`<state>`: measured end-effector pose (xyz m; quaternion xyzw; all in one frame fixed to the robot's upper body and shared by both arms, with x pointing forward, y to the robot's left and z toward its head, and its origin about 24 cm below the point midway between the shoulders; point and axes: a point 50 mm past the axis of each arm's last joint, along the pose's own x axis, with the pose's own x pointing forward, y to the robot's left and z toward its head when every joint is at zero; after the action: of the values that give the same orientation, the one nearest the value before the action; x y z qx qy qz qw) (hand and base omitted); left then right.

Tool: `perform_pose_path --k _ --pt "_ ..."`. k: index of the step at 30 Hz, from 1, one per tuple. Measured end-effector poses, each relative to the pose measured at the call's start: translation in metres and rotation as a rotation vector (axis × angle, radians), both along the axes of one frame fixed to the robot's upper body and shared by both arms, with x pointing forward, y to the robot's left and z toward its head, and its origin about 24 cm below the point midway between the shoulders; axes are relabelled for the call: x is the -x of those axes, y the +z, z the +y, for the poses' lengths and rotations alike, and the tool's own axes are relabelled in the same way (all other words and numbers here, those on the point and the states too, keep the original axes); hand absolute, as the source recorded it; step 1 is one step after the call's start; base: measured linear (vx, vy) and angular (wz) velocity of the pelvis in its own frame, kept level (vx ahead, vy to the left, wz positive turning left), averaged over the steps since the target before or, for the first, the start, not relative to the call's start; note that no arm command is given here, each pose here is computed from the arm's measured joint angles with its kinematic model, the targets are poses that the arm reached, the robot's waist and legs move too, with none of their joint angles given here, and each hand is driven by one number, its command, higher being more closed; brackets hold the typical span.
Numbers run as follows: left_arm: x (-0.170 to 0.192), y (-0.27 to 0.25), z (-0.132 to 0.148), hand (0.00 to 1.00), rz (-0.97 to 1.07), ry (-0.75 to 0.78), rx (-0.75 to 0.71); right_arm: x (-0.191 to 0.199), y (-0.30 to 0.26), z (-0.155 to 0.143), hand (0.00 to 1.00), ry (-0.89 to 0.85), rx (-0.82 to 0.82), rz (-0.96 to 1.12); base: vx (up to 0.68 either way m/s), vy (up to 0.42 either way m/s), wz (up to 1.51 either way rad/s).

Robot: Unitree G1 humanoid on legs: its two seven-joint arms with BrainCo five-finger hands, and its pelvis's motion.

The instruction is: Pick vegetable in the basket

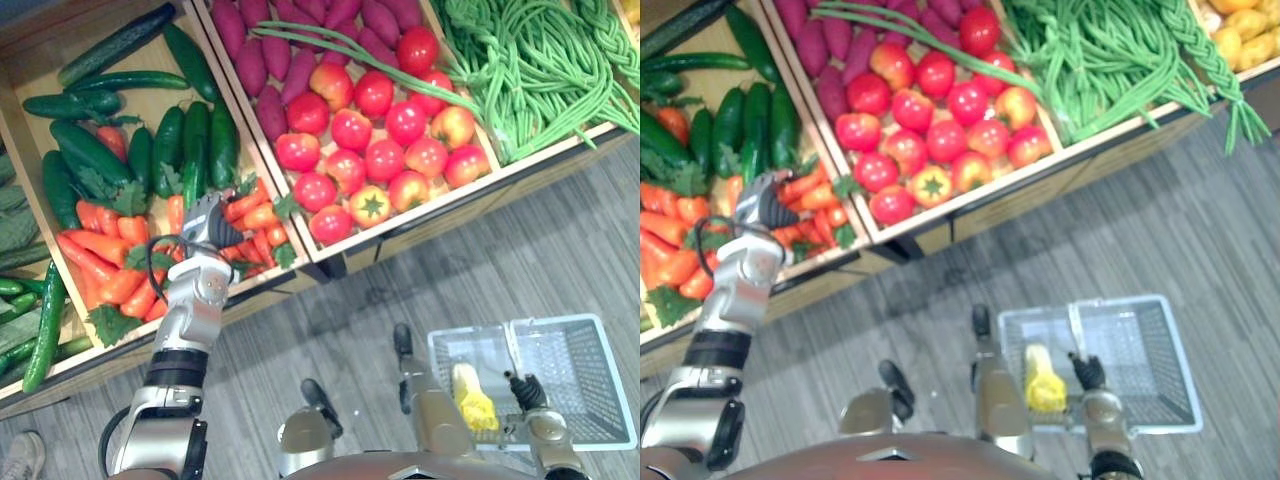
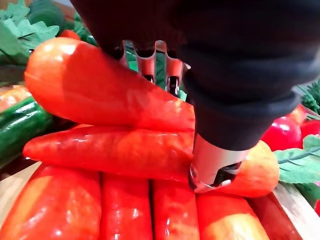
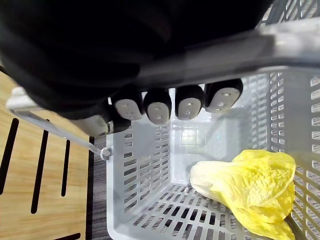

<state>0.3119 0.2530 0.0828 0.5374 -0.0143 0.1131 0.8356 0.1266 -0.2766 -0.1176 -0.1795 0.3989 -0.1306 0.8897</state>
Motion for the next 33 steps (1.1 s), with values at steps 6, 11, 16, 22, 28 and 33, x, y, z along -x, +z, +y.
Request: perform_pose_path --k 6,11,16,22,28,33 --pt "0.002 -0.008 0.006 1.0 0.035 0.028 0.005 0.0 0.0 0.0 1.0 -0.001 -0.001 0.001 -0.02 -0.038 -0.03" --pt "0.004 -0.013 0.007 1.0 0.063 0.031 0.006 0.001 -0.001 0.0 1.0 -0.002 -0.002 0.005 -0.04 -0.037 -0.01" --pt "0.004 -0.012 0.006 1.0 0.071 0.026 0.006 0.002 -0.002 0.0 1.0 -0.002 -0.007 0.014 -0.04 -0.045 0.04" --pt "0.002 0.013 -0.003 1.0 -0.036 -0.026 -0.022 0.005 -0.002 -0.001 1.0 -0.012 -0.007 0.023 -0.02 -0.033 0.05" --pt "0.005 0.047 -0.004 1.0 -0.148 -0.07 -0.118 0.008 -0.002 -0.005 1.0 -0.011 -0.004 0.03 -0.03 -0.035 0.01" --pt "0.008 0.058 -0.009 1.0 -0.194 -0.102 -0.145 0.013 -0.001 -0.012 1.0 -0.044 -0.005 0.034 0.0 -0.011 0.0"
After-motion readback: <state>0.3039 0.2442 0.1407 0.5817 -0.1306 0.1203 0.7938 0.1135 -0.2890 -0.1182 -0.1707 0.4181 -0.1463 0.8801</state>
